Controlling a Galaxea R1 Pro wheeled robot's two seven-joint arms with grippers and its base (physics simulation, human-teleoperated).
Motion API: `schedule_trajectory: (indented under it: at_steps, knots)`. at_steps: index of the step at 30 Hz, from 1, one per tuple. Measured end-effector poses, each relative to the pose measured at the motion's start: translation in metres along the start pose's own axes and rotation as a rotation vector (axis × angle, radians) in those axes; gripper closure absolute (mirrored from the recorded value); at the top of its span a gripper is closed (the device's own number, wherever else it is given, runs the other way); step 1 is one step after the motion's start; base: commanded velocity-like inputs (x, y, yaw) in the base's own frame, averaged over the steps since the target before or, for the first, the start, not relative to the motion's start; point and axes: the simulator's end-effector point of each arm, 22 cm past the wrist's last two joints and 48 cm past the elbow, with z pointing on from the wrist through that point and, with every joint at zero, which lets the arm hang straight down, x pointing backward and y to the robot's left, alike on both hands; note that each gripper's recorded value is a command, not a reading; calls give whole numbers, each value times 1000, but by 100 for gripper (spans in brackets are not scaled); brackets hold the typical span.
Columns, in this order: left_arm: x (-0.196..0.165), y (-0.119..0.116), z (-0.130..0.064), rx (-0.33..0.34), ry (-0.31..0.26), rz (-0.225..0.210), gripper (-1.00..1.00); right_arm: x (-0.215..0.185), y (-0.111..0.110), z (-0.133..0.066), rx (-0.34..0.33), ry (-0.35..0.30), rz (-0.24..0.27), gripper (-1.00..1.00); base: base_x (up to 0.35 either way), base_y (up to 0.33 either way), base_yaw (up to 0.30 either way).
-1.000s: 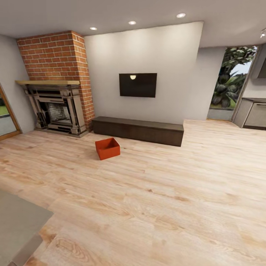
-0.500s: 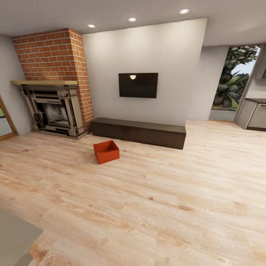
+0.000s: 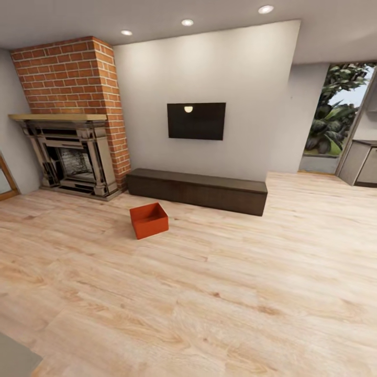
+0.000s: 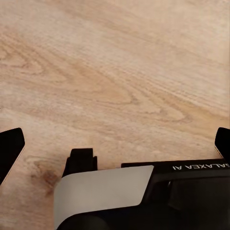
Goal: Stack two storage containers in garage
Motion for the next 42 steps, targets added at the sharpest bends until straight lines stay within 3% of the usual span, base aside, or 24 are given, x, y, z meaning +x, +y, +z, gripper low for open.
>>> schedule_trajectory:
  at_steps: [42]
  knots:
    - [0, 0, 0, 0, 0, 0, -100, 0, 0, 0, 0, 0, 0, -100, 322, 0, 0]
